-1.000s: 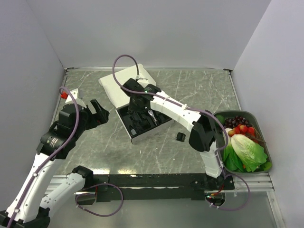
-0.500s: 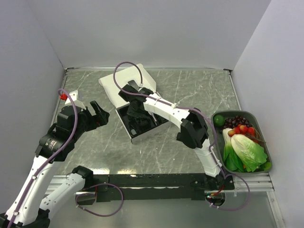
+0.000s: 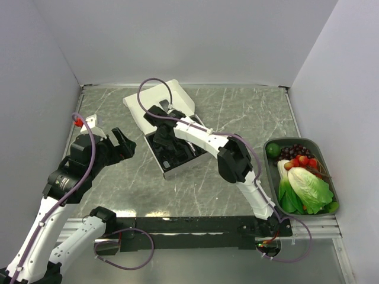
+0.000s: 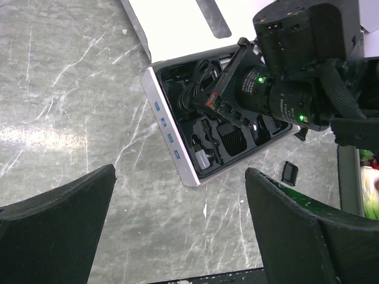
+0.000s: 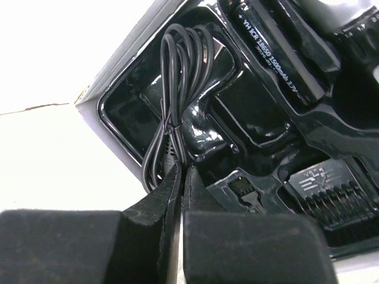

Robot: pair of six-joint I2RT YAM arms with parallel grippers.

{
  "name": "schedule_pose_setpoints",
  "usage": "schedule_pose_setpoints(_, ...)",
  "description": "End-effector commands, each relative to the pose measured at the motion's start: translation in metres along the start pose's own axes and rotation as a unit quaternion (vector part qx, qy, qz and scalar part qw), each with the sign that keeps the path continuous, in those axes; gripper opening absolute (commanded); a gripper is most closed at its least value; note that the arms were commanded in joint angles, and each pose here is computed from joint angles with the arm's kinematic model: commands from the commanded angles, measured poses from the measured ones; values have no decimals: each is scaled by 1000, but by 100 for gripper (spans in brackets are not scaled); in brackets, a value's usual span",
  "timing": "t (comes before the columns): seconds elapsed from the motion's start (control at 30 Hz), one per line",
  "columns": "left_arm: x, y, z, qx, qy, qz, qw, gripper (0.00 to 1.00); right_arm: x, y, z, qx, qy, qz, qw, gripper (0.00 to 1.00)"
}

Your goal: Sort the hair-cutting tools

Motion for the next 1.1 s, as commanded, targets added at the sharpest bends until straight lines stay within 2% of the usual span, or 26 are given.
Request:
schedule_pose_setpoints(0.0, -1, 0, -1, -1, -9, 6, 1000, 97, 7, 8, -2, -11, 16, 8, 1000, 0)
schedule_pose_setpoints(0.2, 0, 1, 0, -2, -6, 11, 1000, 97, 7, 13, 4, -8, 23, 1, 1000, 0)
schedule_pose_setpoints(0.23, 0, 1, 1, -1, -6, 12, 1000, 96, 7, 13, 5, -4, 26, -1, 1000, 4)
schedule_pose_setpoints(0.27, 0, 0, 1, -2, -6, 12, 1000, 97, 6, 14, 7, -3, 26, -3, 1000, 12)
schedule_pose_setpoints(0.3, 0, 1, 1, -3, -6, 13, 1000, 97, 7, 14, 7, -4, 29, -4, 1000, 27)
schedule_pose_setpoints(0.37, 0, 1, 2, -3, -5, 14, 1000, 97, 7, 14, 6, -2, 33, -8, 999, 36)
schedule_pose_setpoints(0.4, 0, 0, 2, -2, -4, 15, 1000, 97, 8, 14, 6, -2, 35, -8, 999, 38)
schedule_pose_setpoints(0.67, 0, 1, 3, -4, -1, 17, 1000, 97, 15, 27, -19, -33, 68, -27, 997, 41)
schedule_pose_setpoints(0.8, -1, 3, 3, -4, -2, 18, 1000, 97, 12, 47, -64, -78, 103, -53, 990, 41)
schedule_pose_setpoints(0.87, -2, 4, 5, -4, -5, 20, 1000, 96, 3, 53, -76, -94, 107, -70, 987, 41)
schedule_pose_setpoints(0.9, -3, 3, 7, 0, -8, 21, 1000, 97, -4, 63, -98, -110, 124, -89, 982, 42)
schedule_pose_setpoints(0.97, -3, 0, 11, 5, -15, 30, 999, 97, -24, 65, -101, -109, 114, -113, 981, 43)
schedule_pose_setpoints(1.0, -4, -1, 12, 6, -26, 32, 999, 97, -37, 76, -121, -116, 126, -122, 978, 43)
schedule_pose_setpoints(1.03, -4, -4, 16, 12, -28, 38, 999, 96, -55, 72, -113, -101, 107, -133, 980, 43)
schedule_pose_setpoints(1.07, -5, -3, 18, 10, -33, 40, 999, 97, -68, 78, -132, -116, 123, -144, 975, 43)
Point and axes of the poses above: each gripper's point midway between its finger pads, its own z axis out along the fingers, its own x axis along the line the jaws close on, y = z × x, the point moved 10 cm from there along -z, back along the fingers, and after that the axes turned 3 degrees about z, right-handed, at the moved point
